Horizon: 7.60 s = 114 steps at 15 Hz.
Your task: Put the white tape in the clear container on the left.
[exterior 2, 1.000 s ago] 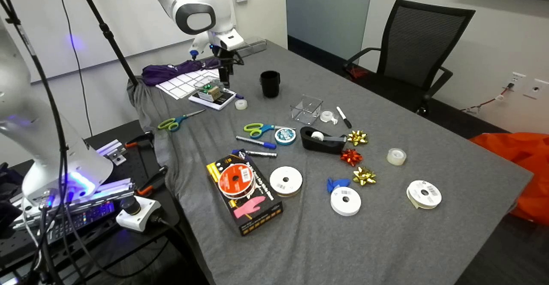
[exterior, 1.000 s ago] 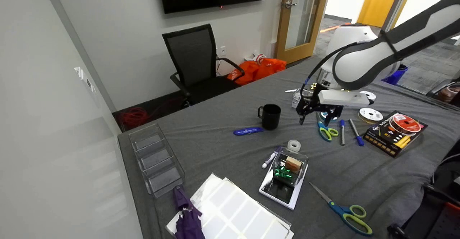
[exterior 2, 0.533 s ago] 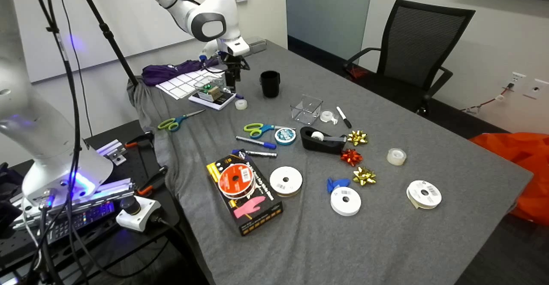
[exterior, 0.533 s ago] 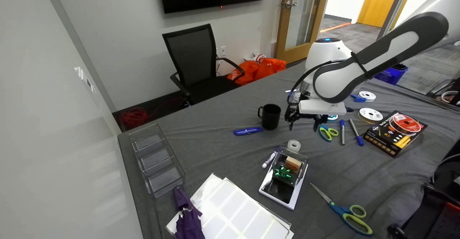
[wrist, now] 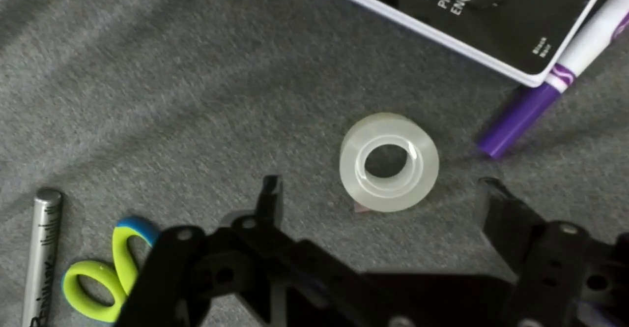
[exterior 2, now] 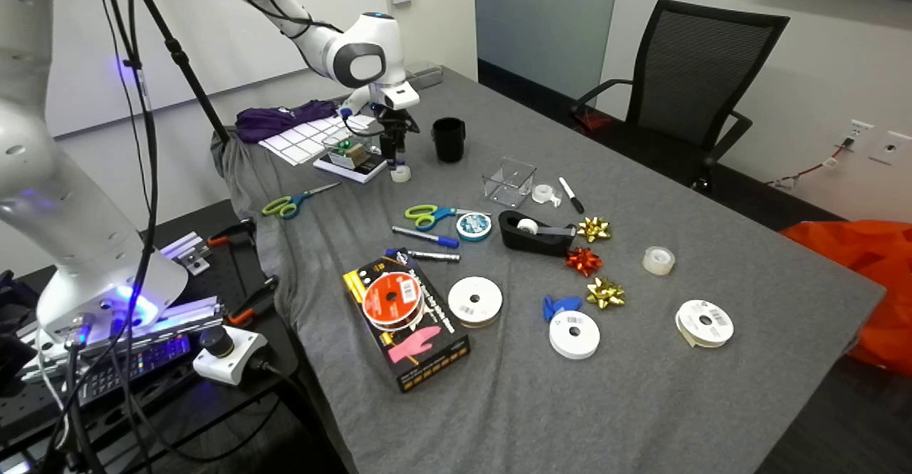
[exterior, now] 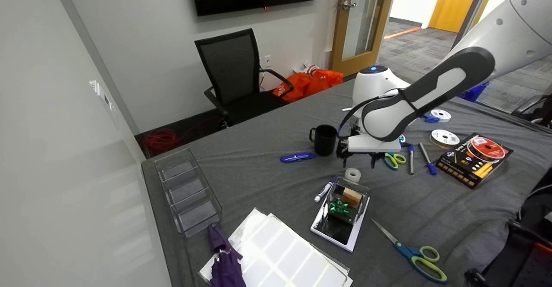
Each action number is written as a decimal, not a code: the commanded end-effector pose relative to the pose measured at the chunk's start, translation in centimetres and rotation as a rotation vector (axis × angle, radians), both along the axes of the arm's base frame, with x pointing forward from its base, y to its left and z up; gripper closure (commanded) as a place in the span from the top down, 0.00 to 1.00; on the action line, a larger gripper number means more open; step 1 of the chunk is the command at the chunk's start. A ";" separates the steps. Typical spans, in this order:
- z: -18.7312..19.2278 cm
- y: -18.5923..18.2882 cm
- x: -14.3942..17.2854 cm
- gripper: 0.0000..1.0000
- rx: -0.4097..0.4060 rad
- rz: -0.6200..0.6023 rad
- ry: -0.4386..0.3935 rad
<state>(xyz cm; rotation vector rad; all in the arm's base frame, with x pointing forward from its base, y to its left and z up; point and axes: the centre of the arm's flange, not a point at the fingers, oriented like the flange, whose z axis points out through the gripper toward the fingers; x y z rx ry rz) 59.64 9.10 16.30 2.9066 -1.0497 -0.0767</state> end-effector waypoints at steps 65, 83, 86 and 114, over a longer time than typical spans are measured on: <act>-4.6 0.2 -1.0 0.33 0.072 0.350 -0.050; 0.1 0.7 -1.6 0.33 0.138 0.312 -0.085; 0.2 0.8 -1.6 0.33 0.132 0.312 -0.073; 1.0 1.0 -1.8 0.33 0.153 0.267 -0.092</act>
